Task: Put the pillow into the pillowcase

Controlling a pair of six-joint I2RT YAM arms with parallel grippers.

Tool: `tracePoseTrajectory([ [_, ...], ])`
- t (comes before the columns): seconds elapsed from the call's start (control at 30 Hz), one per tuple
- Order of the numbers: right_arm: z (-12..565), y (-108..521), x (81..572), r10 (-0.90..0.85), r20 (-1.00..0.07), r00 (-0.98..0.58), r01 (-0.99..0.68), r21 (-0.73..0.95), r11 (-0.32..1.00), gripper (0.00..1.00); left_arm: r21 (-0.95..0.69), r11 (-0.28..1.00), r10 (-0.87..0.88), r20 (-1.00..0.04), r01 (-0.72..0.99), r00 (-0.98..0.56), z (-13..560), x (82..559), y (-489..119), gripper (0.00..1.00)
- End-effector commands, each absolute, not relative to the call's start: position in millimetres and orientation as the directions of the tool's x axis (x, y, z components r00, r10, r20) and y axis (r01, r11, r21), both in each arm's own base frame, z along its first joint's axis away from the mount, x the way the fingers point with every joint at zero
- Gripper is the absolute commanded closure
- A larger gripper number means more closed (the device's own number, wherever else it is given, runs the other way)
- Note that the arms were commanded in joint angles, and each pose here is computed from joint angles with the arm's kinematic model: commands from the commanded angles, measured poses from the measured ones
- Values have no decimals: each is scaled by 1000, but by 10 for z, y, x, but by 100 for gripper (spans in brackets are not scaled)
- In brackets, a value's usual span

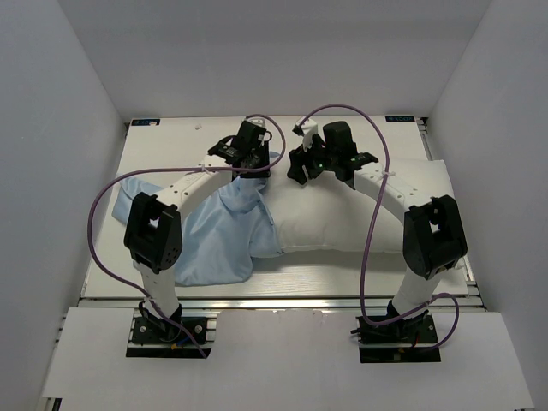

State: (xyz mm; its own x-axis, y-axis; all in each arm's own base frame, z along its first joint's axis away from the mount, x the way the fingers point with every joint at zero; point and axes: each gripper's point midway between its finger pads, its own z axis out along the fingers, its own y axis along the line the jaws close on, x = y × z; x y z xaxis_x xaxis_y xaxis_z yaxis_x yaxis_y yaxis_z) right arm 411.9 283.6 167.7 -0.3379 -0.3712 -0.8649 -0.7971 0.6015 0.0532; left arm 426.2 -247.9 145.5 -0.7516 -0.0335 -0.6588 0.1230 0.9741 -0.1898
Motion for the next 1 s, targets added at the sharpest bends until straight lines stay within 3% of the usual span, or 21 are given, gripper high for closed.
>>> tracePoseTrajectory([
  [0.0, 1685, 2770, 4065, -368, -859, -356, -784, 60, 618, 34, -203, 973, -74, -722, 109, -688, 1800, 4379, -2462, 52],
  [0.23, 1567, 2815, 4057, -373, -843, -387, -789, 92, 608, 52, -261, 955, -103, -741, 143, -663, 2079, 4258, -2485, 80],
  [0.27, 1515, 2837, 4043, -376, -836, -400, -793, 110, 599, 61, -269, 951, -103, -738, 150, -667, 2072, 4228, -2493, 84],
  [0.37, 1450, 2877, 4022, -379, -822, -425, -798, 143, 585, 72, -333, 924, -135, -745, 188, -653, 2229, 4179, -2585, 93],
  [0.63, 1745, 3166, 3827, -289, -829, -478, -831, 320, 456, 100, -519, 783, -215, -743, 343, -633, 2854, 4179, -3046, 97],
  [0.83, 2603, 3480, 3715, -67, -841, -536, -815, 496, 299, 100, -580, 725, -249, -723, 372, -644, 3040, 4226, -3221, 99],
  [0.97, 2798, 3510, 3684, 24, -820, -571, -786, 555, 273, 100, -601, 703, -293, -732, 380, -615, 3247, 4243, -3237, 100],
])
